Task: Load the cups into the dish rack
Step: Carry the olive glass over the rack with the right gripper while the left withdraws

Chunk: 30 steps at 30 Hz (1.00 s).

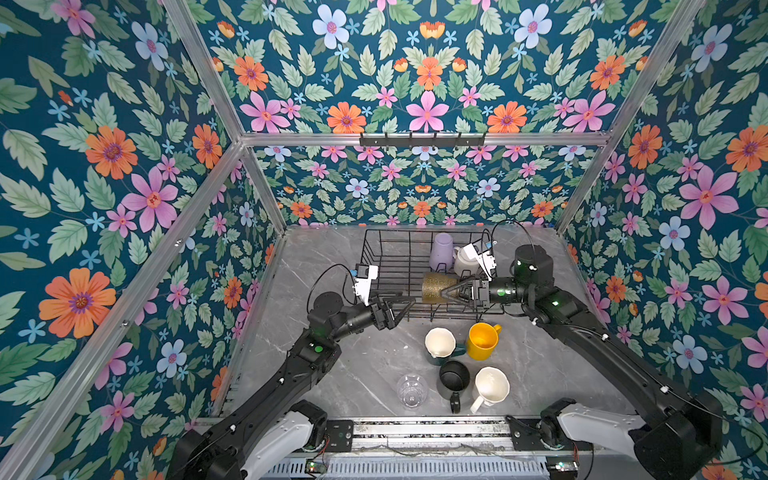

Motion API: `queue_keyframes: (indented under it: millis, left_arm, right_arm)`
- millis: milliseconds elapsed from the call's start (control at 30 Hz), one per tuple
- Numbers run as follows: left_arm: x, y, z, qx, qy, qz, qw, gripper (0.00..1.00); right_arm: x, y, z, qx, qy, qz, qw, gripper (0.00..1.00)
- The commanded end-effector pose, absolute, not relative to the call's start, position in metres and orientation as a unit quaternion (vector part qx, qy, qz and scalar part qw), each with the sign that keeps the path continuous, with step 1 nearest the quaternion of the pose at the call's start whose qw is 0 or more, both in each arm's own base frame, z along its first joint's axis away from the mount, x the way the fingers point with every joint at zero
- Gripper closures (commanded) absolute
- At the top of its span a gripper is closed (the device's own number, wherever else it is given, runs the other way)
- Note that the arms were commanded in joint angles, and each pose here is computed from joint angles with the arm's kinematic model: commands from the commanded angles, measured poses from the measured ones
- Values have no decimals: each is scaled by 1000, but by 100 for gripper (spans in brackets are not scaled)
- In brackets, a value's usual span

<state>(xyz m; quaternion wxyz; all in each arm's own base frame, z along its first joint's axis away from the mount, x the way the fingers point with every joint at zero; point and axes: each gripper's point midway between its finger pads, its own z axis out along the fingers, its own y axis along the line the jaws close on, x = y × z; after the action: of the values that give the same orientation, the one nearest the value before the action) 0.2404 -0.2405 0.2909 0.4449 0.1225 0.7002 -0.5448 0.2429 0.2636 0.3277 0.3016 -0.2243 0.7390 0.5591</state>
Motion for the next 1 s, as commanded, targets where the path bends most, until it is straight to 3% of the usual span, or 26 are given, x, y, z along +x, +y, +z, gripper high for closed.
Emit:
queue_keyframes:
  millis: [0,200,533,967]
  left_arm:
    - [263,-212,278,69,738,-454,494,3]
    - [268,-169,288,-1,730,-385,564,0]
    - [264,-151,289,-17,730,-354,584,0]
    - [260,-140,290,-26,730,-335,595,0]
  right_arm:
    - [255,239,311,-192,790,473,340,100]
    - [270,199,301,-150,849,338,378,100]
    - [314,156,264,-112,919,149,348,100]
    - [362,147,215,-122,952,34,280,100]
